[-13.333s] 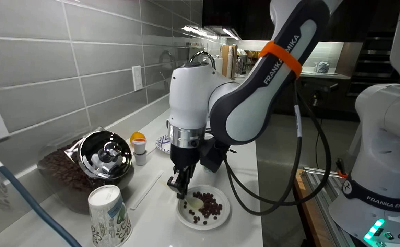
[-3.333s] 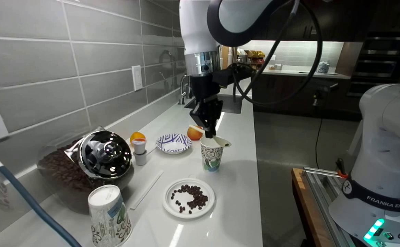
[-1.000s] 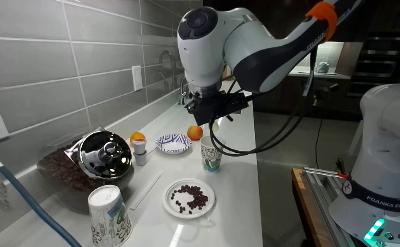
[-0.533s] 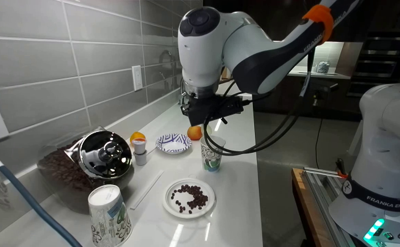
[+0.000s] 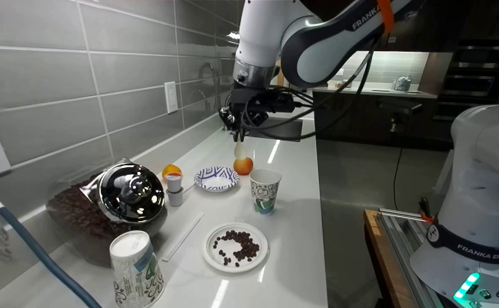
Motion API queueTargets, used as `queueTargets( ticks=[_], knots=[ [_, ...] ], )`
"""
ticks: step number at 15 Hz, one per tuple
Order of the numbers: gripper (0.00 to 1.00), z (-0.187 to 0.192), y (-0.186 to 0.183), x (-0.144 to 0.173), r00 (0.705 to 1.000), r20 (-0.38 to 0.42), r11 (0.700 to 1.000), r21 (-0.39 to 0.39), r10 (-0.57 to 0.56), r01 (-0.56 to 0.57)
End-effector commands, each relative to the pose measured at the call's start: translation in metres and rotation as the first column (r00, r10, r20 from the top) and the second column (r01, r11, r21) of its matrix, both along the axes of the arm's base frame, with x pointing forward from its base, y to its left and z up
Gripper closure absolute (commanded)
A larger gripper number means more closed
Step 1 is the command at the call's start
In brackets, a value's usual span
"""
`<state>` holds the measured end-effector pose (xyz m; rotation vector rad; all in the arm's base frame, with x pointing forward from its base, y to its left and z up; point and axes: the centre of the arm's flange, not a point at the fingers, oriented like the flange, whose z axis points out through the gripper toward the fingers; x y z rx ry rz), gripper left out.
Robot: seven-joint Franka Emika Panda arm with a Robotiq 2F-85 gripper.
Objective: Use the white spoon to take some of the contents on the white plate and place them in the white cup.
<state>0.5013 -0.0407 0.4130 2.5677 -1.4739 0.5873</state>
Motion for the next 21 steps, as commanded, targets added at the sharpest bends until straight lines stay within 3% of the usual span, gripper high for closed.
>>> queueTargets(
  ticks=[1, 7, 11, 13, 15, 17, 18, 21],
  knots=[
    [0.96, 0.002, -0.012, 0.020, 0.998, 0.046, 0.980, 0.188, 0.051, -0.058],
    [0.96, -0.048, 0.008, 0.051, 0.991, 0.060, 0.883, 0.449, 0.123, -0.137],
    [0.96, -0.068, 0.020, 0.052, 0.986, 0.027, 0.781, 0.606, 0.164, -0.147],
    [0.96, -0.075, 0.011, 0.052, 0.988, 0.007, 0.726, 0.677, 0.157, -0.120],
    [0.96, -0.090, -0.004, 0.055, 0.992, -0.014, 0.691, 0.719, 0.126, -0.077],
    [0.96, -0.113, -0.017, 0.061, 0.994, -0.041, 0.672, 0.740, 0.098, -0.035],
    [0.96, -0.118, -0.020, 0.064, 0.996, -0.062, 0.694, 0.720, 0.071, -0.005],
    [0.96, -0.136, -0.019, 0.078, 0.993, -0.103, 0.714, 0.700, 0.062, 0.028]
  ],
)
